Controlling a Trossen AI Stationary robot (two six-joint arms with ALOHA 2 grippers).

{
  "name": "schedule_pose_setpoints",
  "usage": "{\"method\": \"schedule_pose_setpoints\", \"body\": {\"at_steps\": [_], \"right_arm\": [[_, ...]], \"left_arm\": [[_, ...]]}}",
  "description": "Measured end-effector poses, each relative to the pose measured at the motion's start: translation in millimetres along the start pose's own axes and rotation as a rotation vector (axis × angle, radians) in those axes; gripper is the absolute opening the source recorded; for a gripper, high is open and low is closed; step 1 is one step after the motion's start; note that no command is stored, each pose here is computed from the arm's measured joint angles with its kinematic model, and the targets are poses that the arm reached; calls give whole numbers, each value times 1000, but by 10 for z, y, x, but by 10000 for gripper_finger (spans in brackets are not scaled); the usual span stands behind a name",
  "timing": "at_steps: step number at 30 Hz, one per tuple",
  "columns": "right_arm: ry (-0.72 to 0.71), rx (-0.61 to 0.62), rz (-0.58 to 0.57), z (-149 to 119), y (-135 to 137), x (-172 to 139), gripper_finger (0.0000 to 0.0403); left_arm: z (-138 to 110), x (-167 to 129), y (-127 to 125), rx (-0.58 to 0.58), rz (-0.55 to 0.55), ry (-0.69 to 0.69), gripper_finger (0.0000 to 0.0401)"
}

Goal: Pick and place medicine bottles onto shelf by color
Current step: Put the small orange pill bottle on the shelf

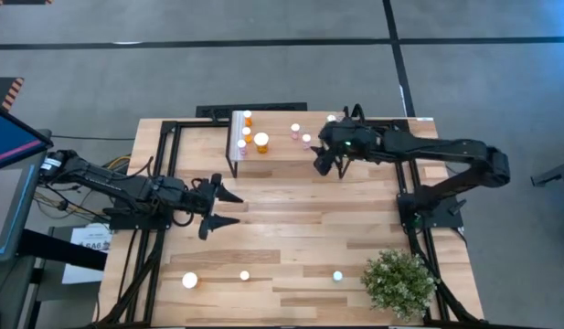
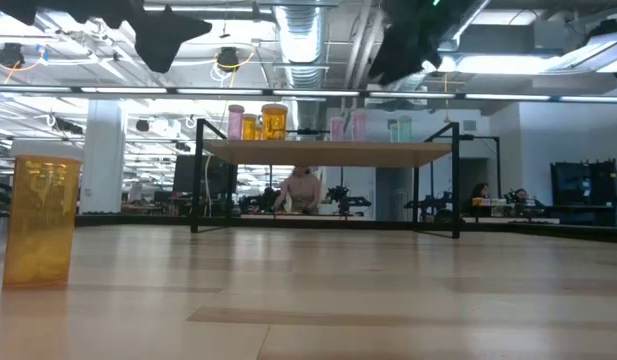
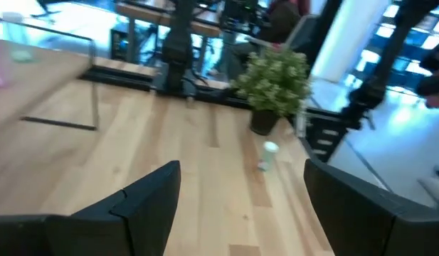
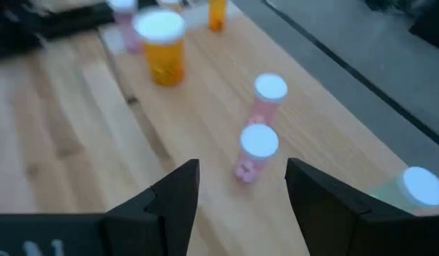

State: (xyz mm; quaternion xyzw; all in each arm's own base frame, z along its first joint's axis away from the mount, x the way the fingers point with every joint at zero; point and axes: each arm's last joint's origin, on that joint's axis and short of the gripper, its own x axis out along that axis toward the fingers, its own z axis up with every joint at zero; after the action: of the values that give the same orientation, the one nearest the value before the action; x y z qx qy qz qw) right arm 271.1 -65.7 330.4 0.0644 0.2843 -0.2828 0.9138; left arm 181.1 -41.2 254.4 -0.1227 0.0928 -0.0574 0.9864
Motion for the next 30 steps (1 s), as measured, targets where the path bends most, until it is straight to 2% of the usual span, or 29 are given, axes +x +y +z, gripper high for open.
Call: {"method": "schedule_pose_setpoints", "body": {"at_steps": [5,9,18,21,24,30], "right_arm": [[-74,-28,114,3,178,-406,234],[-112,-91,251,-63,467,-656,233],[-129,-254,543,-379,1275,-977,230],[-118,-289,586,-479,1439,-1014,230],[-93,-295,578,-554,1520,-997,230],[-92,-272,568,-550,1523,-983,230]], "left_arm": [[-35,-8,-73,7,-44,27,279],[-71,-12,-157,-9,-68,99,265],[-482,212,-456,-17,-93,316,237],[-625,308,-530,-39,-111,372,236],[-741,391,-602,-42,-160,433,236],[-840,583,-812,44,-190,495,236]]}}
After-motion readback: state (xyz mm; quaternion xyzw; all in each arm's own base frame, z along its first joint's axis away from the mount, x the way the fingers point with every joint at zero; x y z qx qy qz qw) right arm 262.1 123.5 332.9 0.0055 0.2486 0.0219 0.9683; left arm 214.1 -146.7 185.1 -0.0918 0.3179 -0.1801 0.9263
